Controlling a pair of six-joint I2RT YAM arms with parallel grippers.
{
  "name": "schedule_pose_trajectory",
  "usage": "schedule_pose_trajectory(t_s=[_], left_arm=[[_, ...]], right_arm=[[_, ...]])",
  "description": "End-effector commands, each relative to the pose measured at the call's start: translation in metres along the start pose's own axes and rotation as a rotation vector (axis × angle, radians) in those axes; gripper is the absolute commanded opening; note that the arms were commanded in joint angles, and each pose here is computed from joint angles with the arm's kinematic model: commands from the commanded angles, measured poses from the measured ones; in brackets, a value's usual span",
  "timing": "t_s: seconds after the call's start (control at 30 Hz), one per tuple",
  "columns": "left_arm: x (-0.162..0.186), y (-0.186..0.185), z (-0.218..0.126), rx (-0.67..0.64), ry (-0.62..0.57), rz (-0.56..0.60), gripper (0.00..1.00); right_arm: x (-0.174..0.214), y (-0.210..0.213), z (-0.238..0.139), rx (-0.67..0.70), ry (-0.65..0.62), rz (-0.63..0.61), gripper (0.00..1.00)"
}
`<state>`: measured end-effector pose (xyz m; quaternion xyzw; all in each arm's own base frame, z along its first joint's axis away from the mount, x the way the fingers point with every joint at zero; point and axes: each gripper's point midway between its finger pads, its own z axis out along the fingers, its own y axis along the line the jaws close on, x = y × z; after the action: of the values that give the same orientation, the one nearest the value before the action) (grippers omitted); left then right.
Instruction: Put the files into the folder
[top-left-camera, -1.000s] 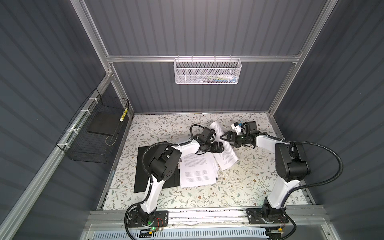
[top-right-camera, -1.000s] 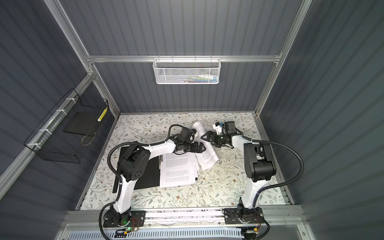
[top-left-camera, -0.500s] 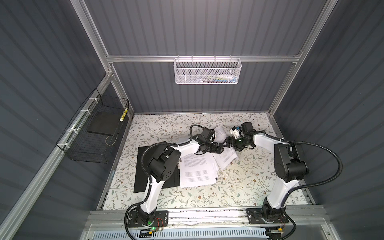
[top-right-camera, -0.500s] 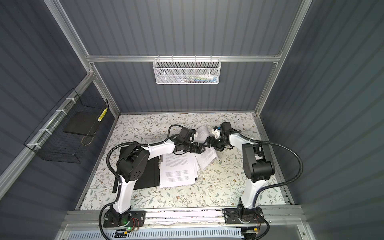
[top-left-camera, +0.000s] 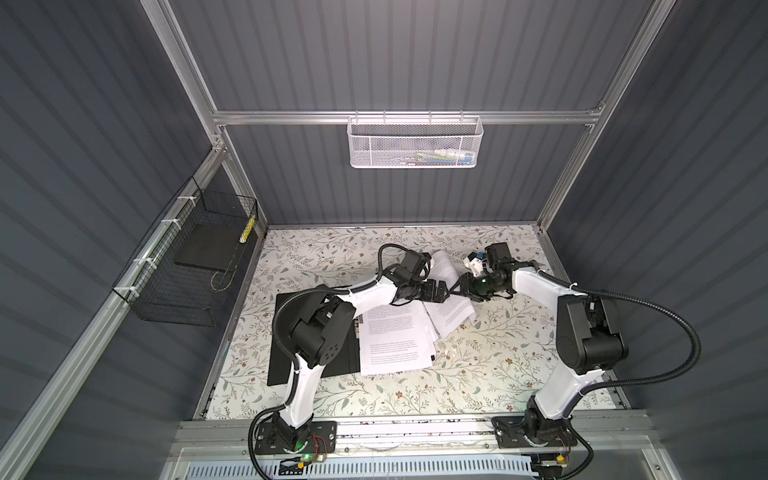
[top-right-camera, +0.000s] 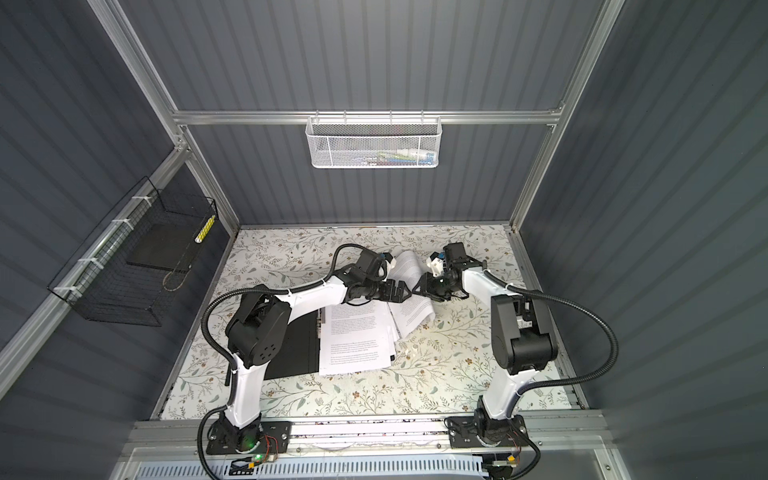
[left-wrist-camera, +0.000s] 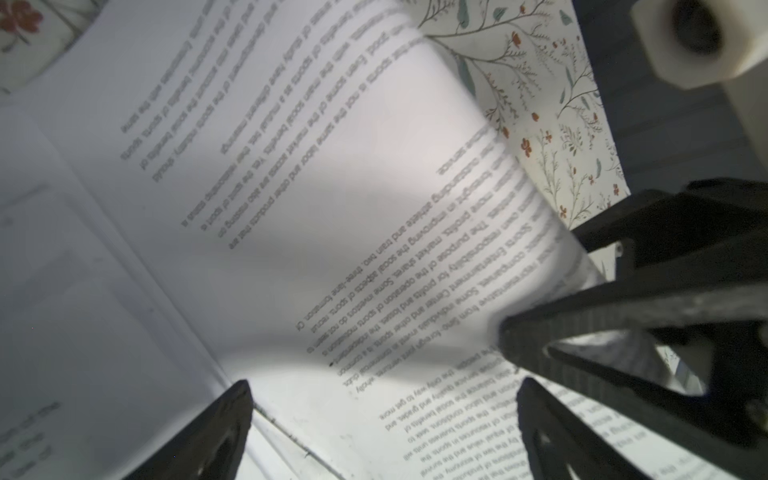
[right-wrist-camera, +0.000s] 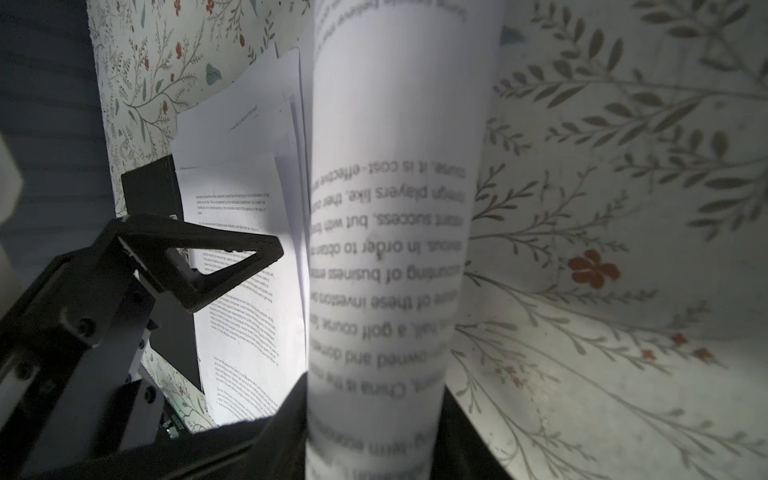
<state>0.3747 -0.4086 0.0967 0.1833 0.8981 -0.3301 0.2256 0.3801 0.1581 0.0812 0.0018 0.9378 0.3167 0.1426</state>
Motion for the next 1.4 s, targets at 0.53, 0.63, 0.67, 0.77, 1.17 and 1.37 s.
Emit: schedule_pose_trajectory(t_s=[0.53,0.63,0.67,0.77,1.17,1.37], left_arm=[[-0.073,0.05,-0.198,-0.32,-0.275,0.085,0.99],[-0.049,0.074,-0.198,-0.372,-0.232,0.053,0.99],[-0.044,0.081,-0.199,-0.379,-0.221,0.037,0.99],[-0.027,0.099,-0.196,-0.397,-0.177,-0.007,0.99],[0.018,0.131,-0.186,-0.457,-0.086,-0.077,1.0],[0.023,0.137,-0.2,-0.488,-0.1,-0.103,0.99]], right_arm=[[0.027,0.126,-0.067,-0.356,-0.124,-0.072,0.37],[0.035,0.128,-0.049,-0.305,-0.132,-0.057,0.35],[0.038,0.129,-0.041,-0.302,-0.127,-0.048,0.35],[0.047,0.127,-0.016,-0.287,-0.106,0.0,0.35],[0.101,0.083,0.024,0.39,0.017,-0.261,0.68],[0.103,0.078,0.007,0.427,0.002,-0.292,0.84]])
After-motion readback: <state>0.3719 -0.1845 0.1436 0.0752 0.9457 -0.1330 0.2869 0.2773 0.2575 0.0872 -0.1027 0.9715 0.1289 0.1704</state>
